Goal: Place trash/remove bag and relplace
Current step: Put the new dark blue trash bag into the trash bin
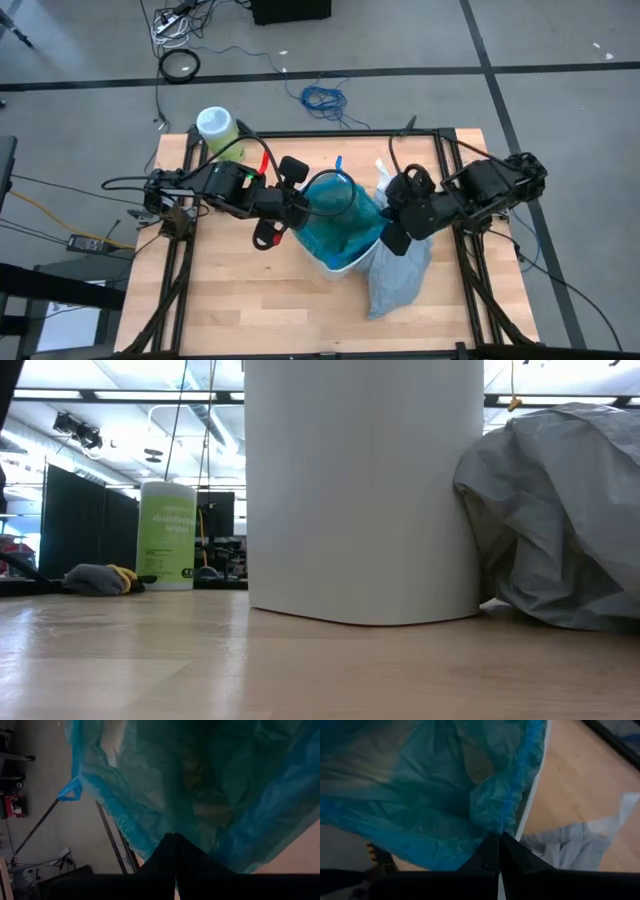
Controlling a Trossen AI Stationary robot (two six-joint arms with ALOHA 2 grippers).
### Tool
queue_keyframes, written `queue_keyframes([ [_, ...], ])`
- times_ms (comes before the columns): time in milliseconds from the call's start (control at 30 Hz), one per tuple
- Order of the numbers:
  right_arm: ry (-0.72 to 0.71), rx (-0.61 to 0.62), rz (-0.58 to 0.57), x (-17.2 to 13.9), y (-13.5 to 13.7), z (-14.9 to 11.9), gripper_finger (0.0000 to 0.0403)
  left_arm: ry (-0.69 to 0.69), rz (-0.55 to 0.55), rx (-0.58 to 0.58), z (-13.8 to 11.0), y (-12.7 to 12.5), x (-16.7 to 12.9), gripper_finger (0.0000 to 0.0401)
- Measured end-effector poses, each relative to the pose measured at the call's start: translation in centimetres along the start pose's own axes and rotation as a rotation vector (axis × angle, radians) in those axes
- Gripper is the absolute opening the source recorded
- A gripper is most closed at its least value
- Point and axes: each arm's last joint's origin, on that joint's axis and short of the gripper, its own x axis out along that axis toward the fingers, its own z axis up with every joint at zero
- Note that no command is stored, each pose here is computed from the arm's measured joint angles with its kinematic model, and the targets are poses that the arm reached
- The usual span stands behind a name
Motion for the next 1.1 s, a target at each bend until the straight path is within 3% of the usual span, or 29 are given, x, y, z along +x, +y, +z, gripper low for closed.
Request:
queue_keyframes([
  [267, 0.057, 0.004, -0.055, 1.9, 0.3, -1.0, 0.0, 0.0, 0.0, -0.049, 0.0, 0.0, 0.0, 0.0001],
  [600, 0.05, 0.064, -0.024, 1.0, 1.2, -2.4, 0.0, 0.0, -0.001, -0.05, 0.0, 0.0, 0.0, 0.0001],
  [867, 0.093, 0.079, -0.07, 2.3, 1.6, -3.8, 0.0, -0.001, -0.003, -0.05, 0.0, 0.0, 0.0, 0.0001],
  [1100, 0.079, 0.144, -0.097, 2.1, -0.3, -3.5, 0.0, -0.001, -0.004, -0.05, 0.0, 0.0, 0.0, 0.0001],
])
